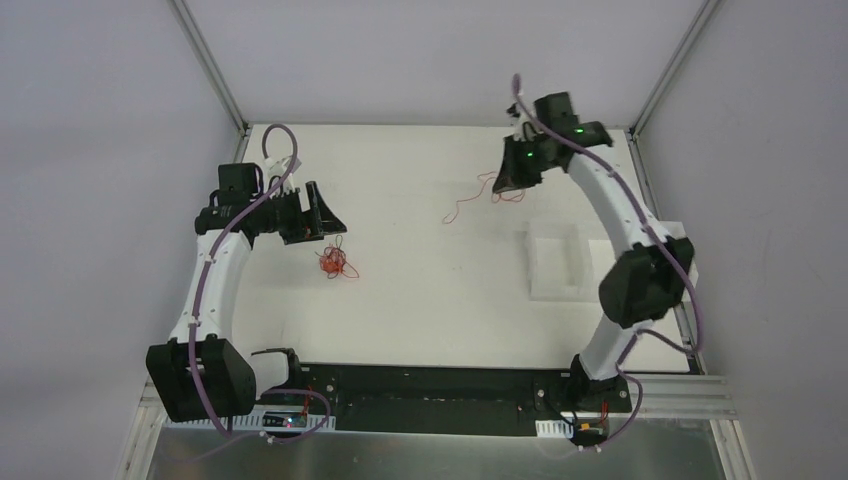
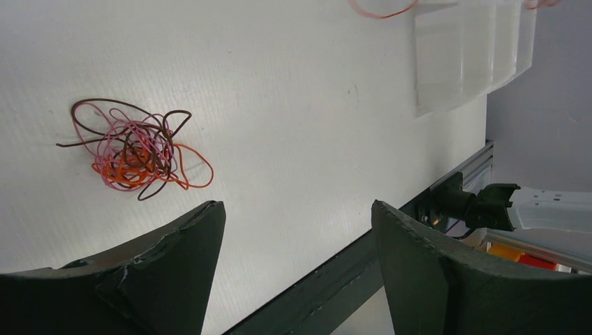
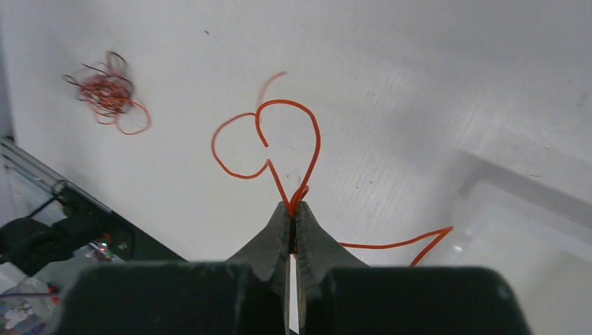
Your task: Untangle the cables
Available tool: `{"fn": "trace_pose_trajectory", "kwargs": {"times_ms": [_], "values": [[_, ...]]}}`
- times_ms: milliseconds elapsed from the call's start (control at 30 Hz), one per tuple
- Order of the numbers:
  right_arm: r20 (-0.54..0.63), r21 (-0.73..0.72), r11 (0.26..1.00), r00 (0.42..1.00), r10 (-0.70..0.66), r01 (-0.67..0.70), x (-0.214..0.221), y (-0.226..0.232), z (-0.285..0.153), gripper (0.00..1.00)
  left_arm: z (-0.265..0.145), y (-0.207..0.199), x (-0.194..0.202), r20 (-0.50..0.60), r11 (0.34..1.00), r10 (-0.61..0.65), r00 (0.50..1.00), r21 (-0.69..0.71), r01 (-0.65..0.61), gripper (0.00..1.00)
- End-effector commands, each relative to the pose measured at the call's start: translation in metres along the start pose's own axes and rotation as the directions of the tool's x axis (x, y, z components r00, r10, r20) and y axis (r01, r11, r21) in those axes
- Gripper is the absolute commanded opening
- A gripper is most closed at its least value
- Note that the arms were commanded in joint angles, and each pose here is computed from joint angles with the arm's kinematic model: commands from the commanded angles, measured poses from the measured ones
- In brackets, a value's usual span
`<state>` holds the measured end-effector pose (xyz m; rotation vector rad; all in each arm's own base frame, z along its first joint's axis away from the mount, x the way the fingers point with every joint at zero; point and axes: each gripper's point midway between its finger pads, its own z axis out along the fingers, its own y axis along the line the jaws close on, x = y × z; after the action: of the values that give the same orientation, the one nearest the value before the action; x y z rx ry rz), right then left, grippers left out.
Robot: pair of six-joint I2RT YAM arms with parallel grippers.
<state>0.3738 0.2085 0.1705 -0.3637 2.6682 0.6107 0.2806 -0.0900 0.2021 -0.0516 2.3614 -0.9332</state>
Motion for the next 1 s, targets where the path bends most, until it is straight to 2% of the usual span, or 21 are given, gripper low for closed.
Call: {"fn": "trace_pose_trajectory", "kwargs": {"times_ms": [0,100,200,333,567,767,867,967], "values": [[0.106,-0.163,0.983,0.989,0.105,-0.087,0.005,0.012,-0.107,0.00,-0.010,-0.017,-0.006,0.047,0.998,0.044,0.998,0.041,-0.045,0.79],[0.144,-0.127,0.979,0.974,0.177,-0.159,0.017,-0.014,-0.146,0.00,-0.013,-0.021,-0.008,0.060,0.998,0.052,0.997,0.043,-0.055,0.78],[0.213,-0.004,0.971,0.948,0.235,-0.239,0.037,-0.054,-0.181,0.00,-0.016,-0.023,-0.009,0.071,0.997,0.060,0.996,0.042,-0.063,0.79],[0.318,0.131,0.905,0.882,0.348,-0.405,0.077,-0.104,-0.224,0.00,-0.017,-0.024,-0.007,0.074,0.997,0.061,0.995,0.041,-0.064,0.78],[0.447,0.345,0.651,0.728,0.519,-0.676,0.148,-0.170,-0.263,0.00,-0.016,-0.022,-0.003,0.069,0.997,0.059,0.996,0.041,-0.062,0.78],[0.592,0.520,0.382,0.644,0.484,-0.764,0.181,-0.216,-0.291,0.00,-0.015,-0.021,-0.002,0.062,0.997,0.057,0.996,0.044,-0.060,0.78],[0.635,0.530,0.311,0.613,0.470,-0.789,0.184,-0.227,-0.296,0.00,-0.014,-0.021,-0.003,0.062,0.997,0.058,0.996,0.043,-0.060,0.78],[0.652,0.512,0.290,0.586,0.481,-0.809,0.182,-0.237,-0.288,0.00,-0.013,-0.020,-0.004,0.059,0.997,0.057,0.997,0.042,-0.059,0.78]]}}
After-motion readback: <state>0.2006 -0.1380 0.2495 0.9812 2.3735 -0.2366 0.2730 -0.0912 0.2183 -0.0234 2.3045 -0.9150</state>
